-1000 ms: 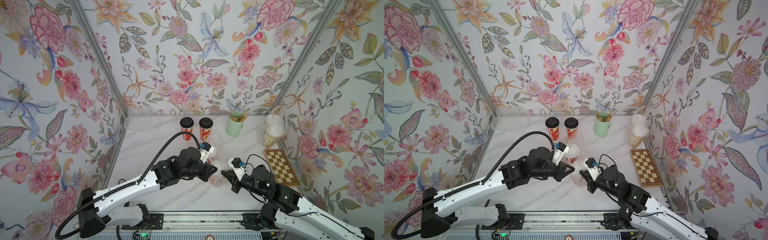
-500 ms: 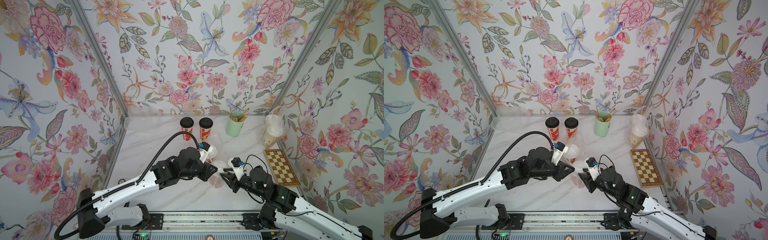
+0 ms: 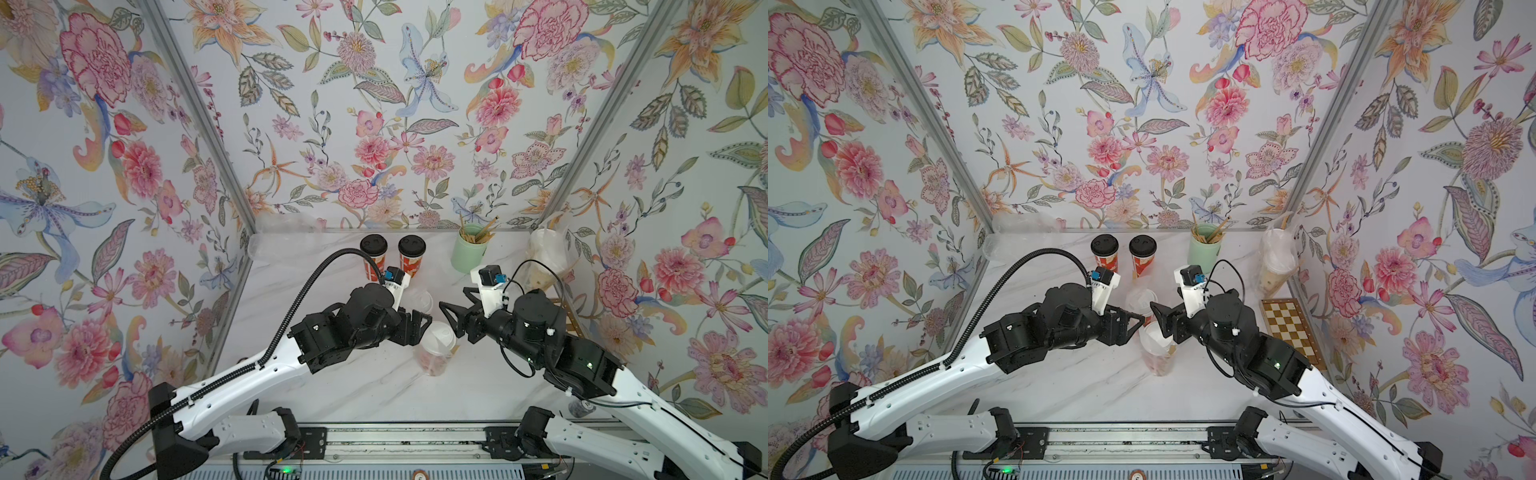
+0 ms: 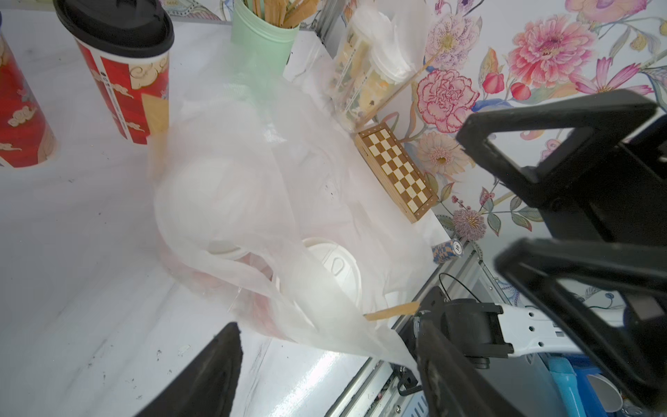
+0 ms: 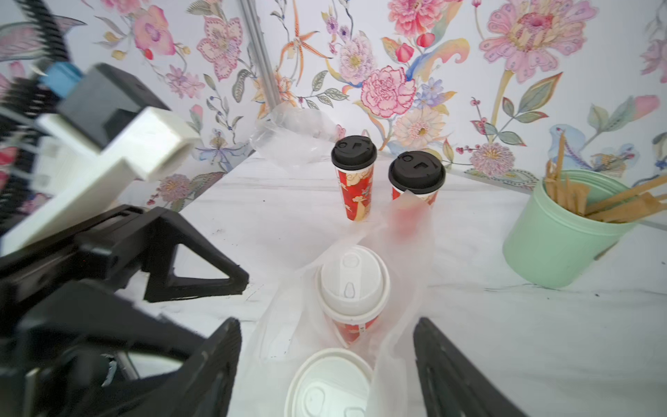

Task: Pack milk tea into plastic carrier bags
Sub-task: Place the straw in the plastic carrier bag, then pick up the plastic carrier bag from the center of the board.

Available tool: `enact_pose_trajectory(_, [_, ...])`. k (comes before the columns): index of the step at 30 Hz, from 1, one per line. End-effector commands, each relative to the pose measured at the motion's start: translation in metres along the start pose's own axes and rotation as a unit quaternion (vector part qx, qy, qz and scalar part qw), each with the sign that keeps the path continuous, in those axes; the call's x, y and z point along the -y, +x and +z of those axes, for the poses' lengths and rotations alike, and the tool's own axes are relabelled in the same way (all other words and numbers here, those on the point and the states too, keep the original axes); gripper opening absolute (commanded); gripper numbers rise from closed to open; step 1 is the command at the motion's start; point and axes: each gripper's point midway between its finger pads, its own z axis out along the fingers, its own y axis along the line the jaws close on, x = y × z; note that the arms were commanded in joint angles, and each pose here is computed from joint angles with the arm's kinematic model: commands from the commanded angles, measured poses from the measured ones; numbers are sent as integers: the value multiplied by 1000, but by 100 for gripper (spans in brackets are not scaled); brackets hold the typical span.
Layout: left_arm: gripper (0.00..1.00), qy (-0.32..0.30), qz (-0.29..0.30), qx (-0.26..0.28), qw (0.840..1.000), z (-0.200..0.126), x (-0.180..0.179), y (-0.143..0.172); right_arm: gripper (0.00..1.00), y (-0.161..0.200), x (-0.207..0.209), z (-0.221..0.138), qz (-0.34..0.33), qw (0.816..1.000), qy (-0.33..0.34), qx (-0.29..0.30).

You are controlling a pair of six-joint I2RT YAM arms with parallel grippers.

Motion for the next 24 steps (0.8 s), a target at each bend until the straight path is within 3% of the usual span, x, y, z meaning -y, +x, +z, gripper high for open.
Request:
enact_pose_trajectory(1, [82,-25,10,9,1000,7,-4,-14,80,16,24,15,29,995,59,-78])
enact_pose_trajectory(5, [84,-46,14,-3,999,20,-5,-18,85,30,46,31,62,984,83,-145])
enact_pose_trajectory(10, [84,-91,27,-40,995,32,-18,-9,79,43,50,49,88,976,38,-197])
enact_pose_trajectory(14, [82,-84,33,-59,994,39,-15,-2,75,54,51,60,89,970,22,-227])
enact_pose_trajectory(18, [76,-71,30,-65,995,48,-12,1,66,64,55,69,97,961,16,-260])
enact_pose_trajectory(24, [62,-71,28,-63,995,53,-12,1,45,69,53,72,110,952,11,-285])
